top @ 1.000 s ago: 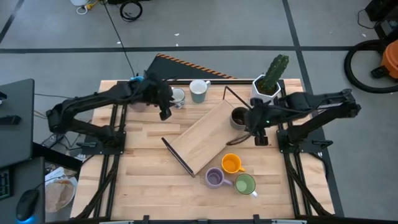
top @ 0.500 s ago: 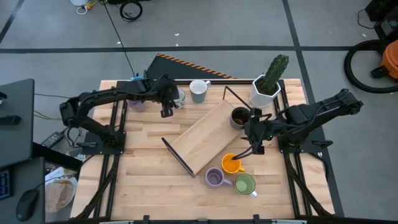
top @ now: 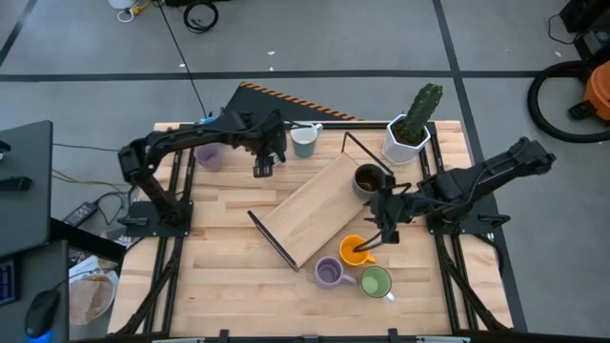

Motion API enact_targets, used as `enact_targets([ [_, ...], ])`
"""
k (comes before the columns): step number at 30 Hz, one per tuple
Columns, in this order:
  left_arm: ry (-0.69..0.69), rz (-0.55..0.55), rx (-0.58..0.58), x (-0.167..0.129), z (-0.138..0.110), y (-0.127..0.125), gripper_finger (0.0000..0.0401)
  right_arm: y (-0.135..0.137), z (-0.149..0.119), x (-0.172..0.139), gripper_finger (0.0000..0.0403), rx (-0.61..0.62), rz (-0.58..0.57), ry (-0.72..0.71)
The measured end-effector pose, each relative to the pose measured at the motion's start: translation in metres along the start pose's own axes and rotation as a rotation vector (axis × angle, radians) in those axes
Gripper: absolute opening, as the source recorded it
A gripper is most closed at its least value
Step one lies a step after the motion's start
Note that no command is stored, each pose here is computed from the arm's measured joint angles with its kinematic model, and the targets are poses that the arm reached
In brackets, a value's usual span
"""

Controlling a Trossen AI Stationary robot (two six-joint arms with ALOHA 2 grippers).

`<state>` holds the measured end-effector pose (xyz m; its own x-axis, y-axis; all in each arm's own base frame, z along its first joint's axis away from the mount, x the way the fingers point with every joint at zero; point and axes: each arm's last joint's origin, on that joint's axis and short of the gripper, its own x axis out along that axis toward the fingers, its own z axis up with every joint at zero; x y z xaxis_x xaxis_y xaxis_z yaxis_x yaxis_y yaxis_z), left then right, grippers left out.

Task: Place coffee mugs
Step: Put the light blue patterned mug on the shelf

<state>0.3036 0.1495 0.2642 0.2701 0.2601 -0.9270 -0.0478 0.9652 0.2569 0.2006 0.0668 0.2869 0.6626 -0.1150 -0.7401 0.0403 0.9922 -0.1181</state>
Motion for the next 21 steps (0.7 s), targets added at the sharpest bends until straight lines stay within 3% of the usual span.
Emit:
enact_targets([
  [15,0.099,0.01,0.27,0.037,0.001,-0.002,0.0192,0.04,-0.035,0.021,0.0192,-0.002,-0.033,-0.169],
  [21,0.14,-0.013,0.28,0.051,-0.009,-0.007,0.0192,0.048,-0.047,0.029,0.0192,-0.01,-0.016,-0.222],
])
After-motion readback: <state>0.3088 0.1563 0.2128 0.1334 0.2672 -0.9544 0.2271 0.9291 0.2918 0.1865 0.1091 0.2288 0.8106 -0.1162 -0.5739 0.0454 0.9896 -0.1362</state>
